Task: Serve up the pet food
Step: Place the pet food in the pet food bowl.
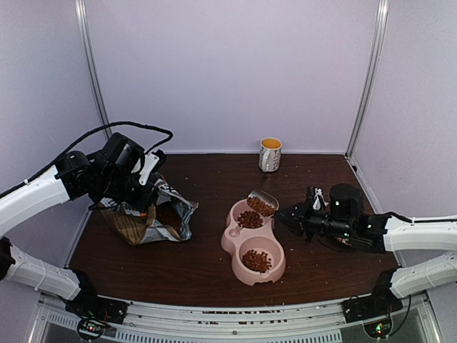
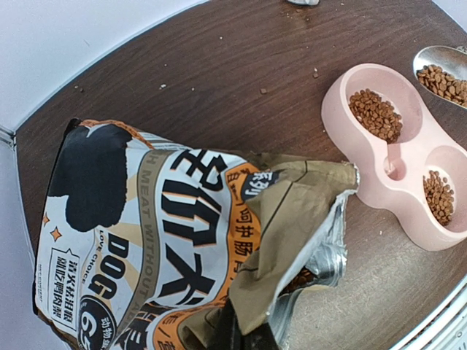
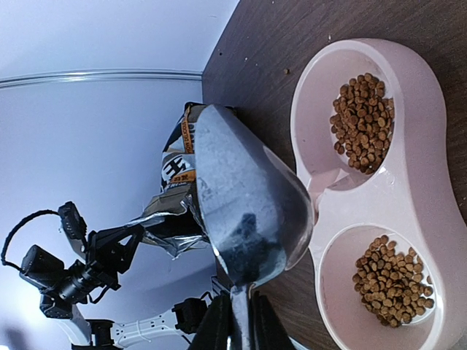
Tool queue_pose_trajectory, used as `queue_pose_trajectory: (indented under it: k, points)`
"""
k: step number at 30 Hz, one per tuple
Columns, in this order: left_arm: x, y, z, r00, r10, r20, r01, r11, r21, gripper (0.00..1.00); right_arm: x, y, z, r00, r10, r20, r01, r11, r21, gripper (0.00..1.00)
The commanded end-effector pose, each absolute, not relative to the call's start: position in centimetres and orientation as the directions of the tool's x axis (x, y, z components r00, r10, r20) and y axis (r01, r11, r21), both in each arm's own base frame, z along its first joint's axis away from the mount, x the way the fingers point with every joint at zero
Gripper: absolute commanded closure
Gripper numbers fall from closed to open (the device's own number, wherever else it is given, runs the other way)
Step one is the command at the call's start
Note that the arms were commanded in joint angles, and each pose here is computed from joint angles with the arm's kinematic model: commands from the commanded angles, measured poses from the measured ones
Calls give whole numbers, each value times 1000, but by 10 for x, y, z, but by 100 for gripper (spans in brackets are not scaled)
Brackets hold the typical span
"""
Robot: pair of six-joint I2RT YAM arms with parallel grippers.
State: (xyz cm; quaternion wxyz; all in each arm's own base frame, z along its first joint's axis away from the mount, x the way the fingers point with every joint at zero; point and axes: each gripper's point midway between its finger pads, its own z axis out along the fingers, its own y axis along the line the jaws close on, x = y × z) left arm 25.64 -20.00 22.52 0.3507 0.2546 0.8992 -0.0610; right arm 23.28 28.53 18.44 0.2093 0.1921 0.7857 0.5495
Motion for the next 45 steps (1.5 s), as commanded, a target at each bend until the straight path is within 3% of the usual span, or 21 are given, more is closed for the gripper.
queue_pose_trajectory:
  k: [1,25,45]
  points:
    - [275,-204,265,-529,339,-778,461,885,72,100,240,281,179,-826,539,-165,66,384,921,100]
    - [275,-201,267,-525,338,-781,454,888,79,100,250,281,158,-839,493,-230,91,545,833,100]
    - [274,-203,267,-525,338,-781,461,884,73,100,256,281,155,-840,477,-259,94,598,796,100]
